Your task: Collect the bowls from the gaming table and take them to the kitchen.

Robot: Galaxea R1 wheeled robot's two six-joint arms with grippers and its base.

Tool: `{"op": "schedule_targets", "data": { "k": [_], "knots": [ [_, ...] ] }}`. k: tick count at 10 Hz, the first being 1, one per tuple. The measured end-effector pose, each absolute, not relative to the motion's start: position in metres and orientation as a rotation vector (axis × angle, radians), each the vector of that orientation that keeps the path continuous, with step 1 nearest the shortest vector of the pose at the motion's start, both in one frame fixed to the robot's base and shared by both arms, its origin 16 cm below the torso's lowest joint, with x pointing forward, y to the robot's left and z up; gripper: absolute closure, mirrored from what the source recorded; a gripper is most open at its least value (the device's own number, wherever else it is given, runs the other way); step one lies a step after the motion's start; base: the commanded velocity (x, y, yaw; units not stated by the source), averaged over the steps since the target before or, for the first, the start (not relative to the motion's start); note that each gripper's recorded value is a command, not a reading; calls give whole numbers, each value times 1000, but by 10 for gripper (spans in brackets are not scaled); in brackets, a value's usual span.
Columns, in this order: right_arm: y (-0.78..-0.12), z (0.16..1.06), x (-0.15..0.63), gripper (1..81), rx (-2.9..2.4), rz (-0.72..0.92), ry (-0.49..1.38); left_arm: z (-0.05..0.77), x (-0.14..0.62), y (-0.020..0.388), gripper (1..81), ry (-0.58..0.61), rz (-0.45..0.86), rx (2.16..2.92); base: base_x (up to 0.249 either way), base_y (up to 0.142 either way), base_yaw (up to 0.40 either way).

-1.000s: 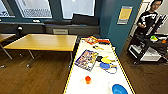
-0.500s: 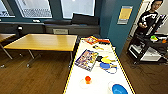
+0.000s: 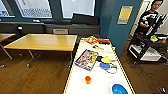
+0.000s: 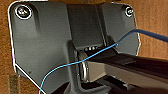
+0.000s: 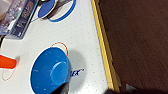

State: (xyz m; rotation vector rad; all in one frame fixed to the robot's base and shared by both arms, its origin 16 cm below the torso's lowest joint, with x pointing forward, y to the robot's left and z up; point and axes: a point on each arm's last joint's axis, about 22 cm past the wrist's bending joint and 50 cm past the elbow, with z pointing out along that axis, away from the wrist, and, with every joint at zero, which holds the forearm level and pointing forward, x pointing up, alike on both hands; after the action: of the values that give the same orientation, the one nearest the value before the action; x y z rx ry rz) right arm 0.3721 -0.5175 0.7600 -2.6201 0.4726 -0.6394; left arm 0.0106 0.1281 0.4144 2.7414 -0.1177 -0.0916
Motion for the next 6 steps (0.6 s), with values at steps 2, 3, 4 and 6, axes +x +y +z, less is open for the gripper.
{"op": "schedule_targets", "data": {
  "k": [2,3,4,6],
  "knots": [
    [-525,779,403,10,-2610,-673,464,414,14,127,10,-118,-87,2741,0,0,0],
    [-527,782,417,10,-2610,-681,466,414,15,127,10,-118,-85,2740,0,0,0],
    [-519,778,426,10,-2603,-669,454,414,15,125,10,-118,-86,2738,0,0,0],
    [-484,762,440,10,-2571,-630,413,414,15,126,10,-119,-87,2740,0,0,0]
  ]
}}
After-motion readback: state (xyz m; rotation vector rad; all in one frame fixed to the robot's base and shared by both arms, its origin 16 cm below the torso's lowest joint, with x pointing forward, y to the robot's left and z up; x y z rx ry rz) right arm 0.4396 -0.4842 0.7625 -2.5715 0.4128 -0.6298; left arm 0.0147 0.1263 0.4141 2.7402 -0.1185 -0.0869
